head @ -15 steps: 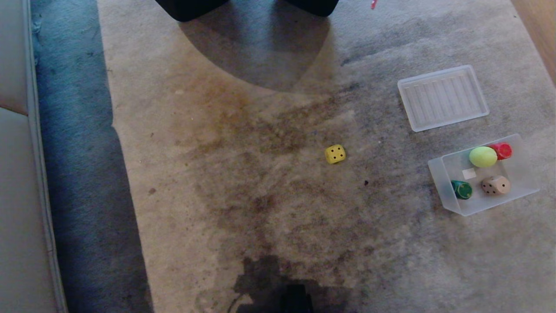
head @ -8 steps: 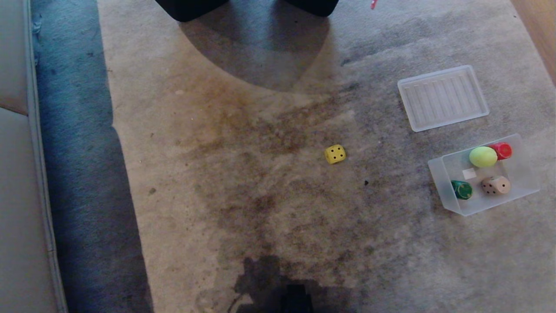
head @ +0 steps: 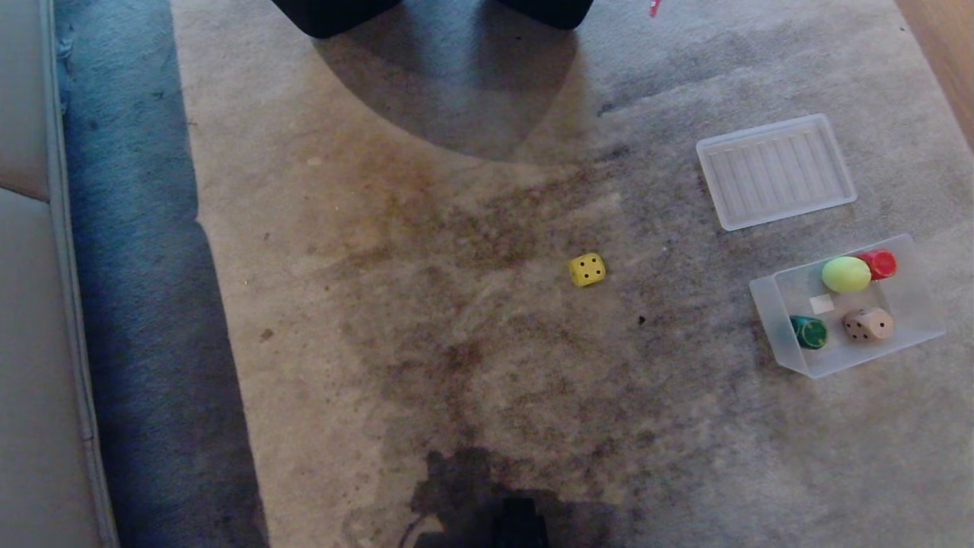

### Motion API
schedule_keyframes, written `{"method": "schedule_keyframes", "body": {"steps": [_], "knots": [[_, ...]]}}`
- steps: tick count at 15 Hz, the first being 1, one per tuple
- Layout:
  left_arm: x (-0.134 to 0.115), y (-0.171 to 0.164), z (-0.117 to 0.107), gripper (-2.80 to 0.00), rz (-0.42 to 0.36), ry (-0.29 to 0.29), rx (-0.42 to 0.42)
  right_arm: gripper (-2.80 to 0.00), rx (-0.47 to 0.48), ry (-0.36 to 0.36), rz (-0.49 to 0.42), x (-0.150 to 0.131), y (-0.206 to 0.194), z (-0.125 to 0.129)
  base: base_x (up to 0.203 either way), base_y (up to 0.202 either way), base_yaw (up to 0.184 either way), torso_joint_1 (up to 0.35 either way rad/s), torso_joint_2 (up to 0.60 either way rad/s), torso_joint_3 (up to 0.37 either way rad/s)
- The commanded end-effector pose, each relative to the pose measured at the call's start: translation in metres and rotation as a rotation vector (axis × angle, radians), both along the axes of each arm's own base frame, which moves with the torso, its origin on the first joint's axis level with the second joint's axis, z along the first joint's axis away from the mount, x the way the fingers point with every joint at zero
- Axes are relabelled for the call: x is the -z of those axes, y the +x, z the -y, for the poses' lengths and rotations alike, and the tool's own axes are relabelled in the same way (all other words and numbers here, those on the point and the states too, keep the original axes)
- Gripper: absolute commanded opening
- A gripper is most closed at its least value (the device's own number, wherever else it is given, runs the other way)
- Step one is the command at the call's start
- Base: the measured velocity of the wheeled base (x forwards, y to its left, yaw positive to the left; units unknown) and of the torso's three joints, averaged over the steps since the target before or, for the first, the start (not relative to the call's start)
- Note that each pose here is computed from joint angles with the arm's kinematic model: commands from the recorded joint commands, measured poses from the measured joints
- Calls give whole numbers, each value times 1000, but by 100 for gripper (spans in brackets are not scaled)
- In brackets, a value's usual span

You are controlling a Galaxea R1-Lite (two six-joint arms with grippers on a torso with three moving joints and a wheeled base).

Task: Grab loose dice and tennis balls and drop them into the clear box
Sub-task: Pick up toys out of the box

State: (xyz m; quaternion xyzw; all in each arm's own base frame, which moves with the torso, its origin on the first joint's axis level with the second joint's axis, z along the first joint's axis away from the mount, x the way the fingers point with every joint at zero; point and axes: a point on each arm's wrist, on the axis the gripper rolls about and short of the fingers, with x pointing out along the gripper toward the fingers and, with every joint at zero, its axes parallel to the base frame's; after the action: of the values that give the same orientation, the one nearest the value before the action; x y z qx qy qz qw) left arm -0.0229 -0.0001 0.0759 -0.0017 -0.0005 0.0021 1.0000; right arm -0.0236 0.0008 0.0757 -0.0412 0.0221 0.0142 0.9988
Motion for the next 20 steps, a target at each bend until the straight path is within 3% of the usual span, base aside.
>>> {"method": "schedule_keyframes", "body": {"steps": [1,16,20], "knots": [[0,0,0,-280,0,-1,0,-280,1,3,10,0,-1,0,0,0,0,0,0,0],[0,0,0,-280,0,0,0,-280,1,2,10,0,-1,0,0,0,0,0,0,0],[0,0,0,-280,0,0,0,-280,1,5,11,0,-1,0,-2,-4,111,1,1,-1]]}}
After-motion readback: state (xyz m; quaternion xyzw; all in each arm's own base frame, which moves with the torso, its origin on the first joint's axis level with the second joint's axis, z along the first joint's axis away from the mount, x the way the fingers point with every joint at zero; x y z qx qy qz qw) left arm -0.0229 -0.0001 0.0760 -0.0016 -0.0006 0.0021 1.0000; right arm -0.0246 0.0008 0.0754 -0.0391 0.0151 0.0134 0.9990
